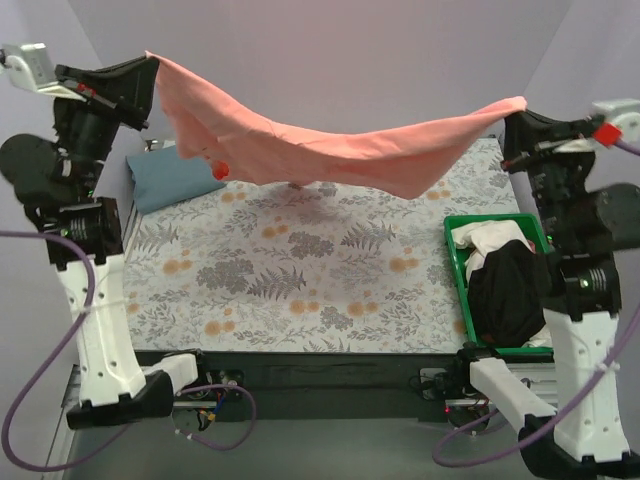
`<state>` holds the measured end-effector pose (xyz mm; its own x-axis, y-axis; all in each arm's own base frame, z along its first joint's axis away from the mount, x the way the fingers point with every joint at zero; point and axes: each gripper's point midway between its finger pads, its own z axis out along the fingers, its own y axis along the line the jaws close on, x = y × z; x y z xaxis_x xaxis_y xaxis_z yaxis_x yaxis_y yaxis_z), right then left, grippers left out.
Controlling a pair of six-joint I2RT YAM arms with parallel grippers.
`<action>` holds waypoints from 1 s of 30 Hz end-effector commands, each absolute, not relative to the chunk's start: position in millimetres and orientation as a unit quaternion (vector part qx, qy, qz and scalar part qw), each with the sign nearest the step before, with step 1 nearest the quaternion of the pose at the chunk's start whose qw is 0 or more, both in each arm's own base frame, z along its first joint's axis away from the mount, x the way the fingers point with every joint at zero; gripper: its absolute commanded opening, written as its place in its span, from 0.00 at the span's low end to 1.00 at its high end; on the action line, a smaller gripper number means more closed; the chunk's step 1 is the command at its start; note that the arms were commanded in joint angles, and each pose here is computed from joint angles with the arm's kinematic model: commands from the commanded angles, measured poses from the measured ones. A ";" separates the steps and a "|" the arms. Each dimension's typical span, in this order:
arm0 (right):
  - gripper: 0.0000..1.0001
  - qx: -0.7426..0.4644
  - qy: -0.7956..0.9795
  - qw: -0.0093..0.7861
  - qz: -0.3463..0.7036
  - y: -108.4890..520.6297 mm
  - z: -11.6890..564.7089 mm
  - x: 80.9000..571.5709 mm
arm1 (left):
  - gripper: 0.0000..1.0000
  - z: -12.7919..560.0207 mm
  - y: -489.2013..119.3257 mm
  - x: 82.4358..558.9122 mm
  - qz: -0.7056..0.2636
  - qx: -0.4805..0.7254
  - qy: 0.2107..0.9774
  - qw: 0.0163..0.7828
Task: Fold and stack the t-shirts
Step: Flatten the tshirt out
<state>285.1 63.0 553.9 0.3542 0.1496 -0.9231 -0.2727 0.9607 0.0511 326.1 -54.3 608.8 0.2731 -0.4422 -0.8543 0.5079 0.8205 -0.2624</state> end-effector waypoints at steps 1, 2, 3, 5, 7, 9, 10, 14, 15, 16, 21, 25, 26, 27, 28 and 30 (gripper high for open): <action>0.01 -0.080 0.473 0.868 0.129 61.8 593.3 233.1 | 0.00 658.4 -67.4 258.0 -0.270 0.085 0.477 0.832; 0.01 -0.083 0.468 0.870 0.130 62.0 594.1 226.2 | 0.00 662.5 -69.5 250.5 -0.271 0.090 0.474 0.833; 0.01 -0.084 0.456 0.876 0.131 60.2 599.4 211.7 | 0.00 667.8 -71.9 240.8 -0.270 0.096 0.467 0.837; 0.01 -0.087 0.446 0.881 0.131 59.8 601.8 200.9 | 0.00 675.9 -74.5 228.7 -0.268 0.103 0.459 0.841; 0.01 -0.090 0.447 0.880 0.134 61.1 600.5 200.4 | 0.00 678.5 -75.8 223.9 -0.268 0.106 0.455 0.843; 0.01 -0.091 0.457 0.874 0.141 64.3 595.2 208.6 | 0.00 675.3 -75.4 228.3 -0.271 0.104 0.459 0.840; 0.01 -0.091 0.462 0.871 0.143 65.4 592.5 213.6 | 0.00 673.1 -75.6 231.5 -0.274 0.104 0.461 0.838; 0.01 -0.080 0.499 0.850 0.149 69.2 569.0 251.6 | 0.00 647.7 -72.2 282.1 -0.295 0.096 0.495 0.811; 0.01 -0.077 0.515 0.840 0.151 71.4 559.2 267.7 | 0.00 640.0 -70.7 298.0 -0.301 0.092 0.507 0.802; 0.01 -0.075 0.524 0.835 0.151 72.0 551.7 278.0 | 0.00 632.9 -69.3 311.9 -0.305 0.089 0.517 0.795; 0.01 -0.051 0.587 0.796 0.139 72.9 504.2 346.1 | 0.00 571.6 -52.0 414.4 -0.318 0.047 0.585 0.745; 0.01 -0.037 0.622 0.772 0.122 71.3 473.7 386.6 | 0.00 535.0 -41.8 466.7 -0.320 0.024 0.621 0.716; 0.01 -0.033 0.631 0.766 0.120 71.3 465.6 396.3 | 0.00 528.5 -41.5 473.9 -0.321 0.022 0.627 0.710; 0.01 -0.033 0.634 0.764 0.119 71.9 462.1 400.9 | 0.00 520.4 -41.2 481.2 -0.324 0.021 0.633 0.702; 0.01 -0.033 0.636 0.762 0.119 72.0 460.2 403.5 | 0.00 513.1 -40.6 487.9 -0.325 0.020 0.639 0.697; 0.01 -0.034 0.639 0.759 0.119 73.1 456.5 407.4 | 0.00 504.9 -40.3 491.8 -0.326 0.019 0.645 0.691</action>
